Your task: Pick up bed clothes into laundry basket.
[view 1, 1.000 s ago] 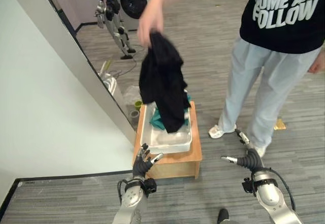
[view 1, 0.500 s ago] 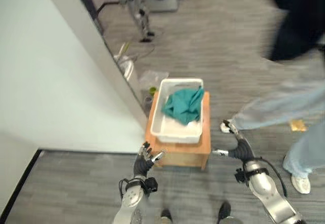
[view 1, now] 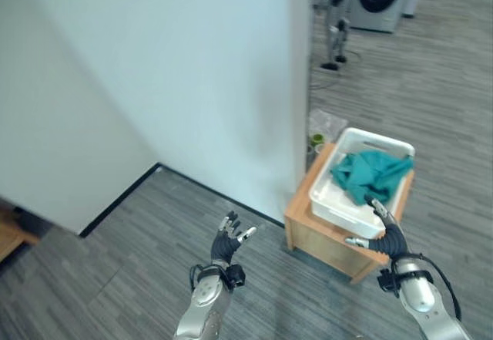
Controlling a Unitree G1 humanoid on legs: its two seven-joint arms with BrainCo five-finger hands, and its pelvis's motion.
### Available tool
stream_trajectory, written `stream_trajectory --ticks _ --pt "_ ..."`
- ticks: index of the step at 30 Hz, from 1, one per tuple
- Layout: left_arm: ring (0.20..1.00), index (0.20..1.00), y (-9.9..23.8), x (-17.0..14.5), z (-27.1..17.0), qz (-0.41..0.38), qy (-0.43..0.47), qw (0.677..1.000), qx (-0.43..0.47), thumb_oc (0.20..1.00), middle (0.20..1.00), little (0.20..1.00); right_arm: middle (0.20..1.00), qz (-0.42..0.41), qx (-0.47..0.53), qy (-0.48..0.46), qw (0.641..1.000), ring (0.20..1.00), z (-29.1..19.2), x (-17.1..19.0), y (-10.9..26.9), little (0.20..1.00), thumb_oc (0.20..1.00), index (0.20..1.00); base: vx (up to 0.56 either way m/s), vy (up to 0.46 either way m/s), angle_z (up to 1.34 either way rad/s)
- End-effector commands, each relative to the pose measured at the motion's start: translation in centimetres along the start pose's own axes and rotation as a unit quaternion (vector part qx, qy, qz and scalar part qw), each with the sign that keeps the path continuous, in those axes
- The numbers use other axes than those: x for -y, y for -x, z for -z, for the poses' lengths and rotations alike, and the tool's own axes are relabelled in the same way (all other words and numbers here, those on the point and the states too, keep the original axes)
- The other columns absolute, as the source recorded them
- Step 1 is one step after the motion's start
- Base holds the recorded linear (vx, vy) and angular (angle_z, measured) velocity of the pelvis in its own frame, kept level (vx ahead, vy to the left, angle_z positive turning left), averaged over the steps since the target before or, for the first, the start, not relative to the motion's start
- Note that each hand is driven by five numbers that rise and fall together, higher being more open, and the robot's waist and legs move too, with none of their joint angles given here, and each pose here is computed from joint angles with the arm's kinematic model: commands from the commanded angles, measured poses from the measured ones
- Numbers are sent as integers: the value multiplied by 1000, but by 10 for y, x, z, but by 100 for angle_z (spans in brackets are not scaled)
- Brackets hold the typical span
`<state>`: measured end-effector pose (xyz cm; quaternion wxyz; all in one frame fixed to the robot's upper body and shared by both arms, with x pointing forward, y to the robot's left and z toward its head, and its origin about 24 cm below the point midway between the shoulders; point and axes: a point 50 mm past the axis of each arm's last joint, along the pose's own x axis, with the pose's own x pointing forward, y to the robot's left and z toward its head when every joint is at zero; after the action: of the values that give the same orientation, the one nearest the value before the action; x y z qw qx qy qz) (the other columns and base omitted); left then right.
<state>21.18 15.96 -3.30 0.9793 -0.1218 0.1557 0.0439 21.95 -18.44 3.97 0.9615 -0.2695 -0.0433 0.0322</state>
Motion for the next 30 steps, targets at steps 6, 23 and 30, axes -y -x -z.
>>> stream_trajectory --ticks 6,23,30 --pt "1000 1000 -1 -6 -54 3 -33 991 129 1000 1000 1000 1000 -7 89 -8 996 1000 -34 -9 -24 1000 1000 1000 -159 55 103" --pt "1000 1000 5 -50 -58 -99 21 986 136 1000 1000 1000 1000 -60 137 -36 988 1000 -66 -33 -53 1000 1000 1000 -149 -14 152" --pt "1000 1000 8 -54 -49 -110 12 988 111 1000 1000 1000 1000 -50 109 -25 992 1000 -52 -25 -46 1000 1000 1000 -53 151 142"
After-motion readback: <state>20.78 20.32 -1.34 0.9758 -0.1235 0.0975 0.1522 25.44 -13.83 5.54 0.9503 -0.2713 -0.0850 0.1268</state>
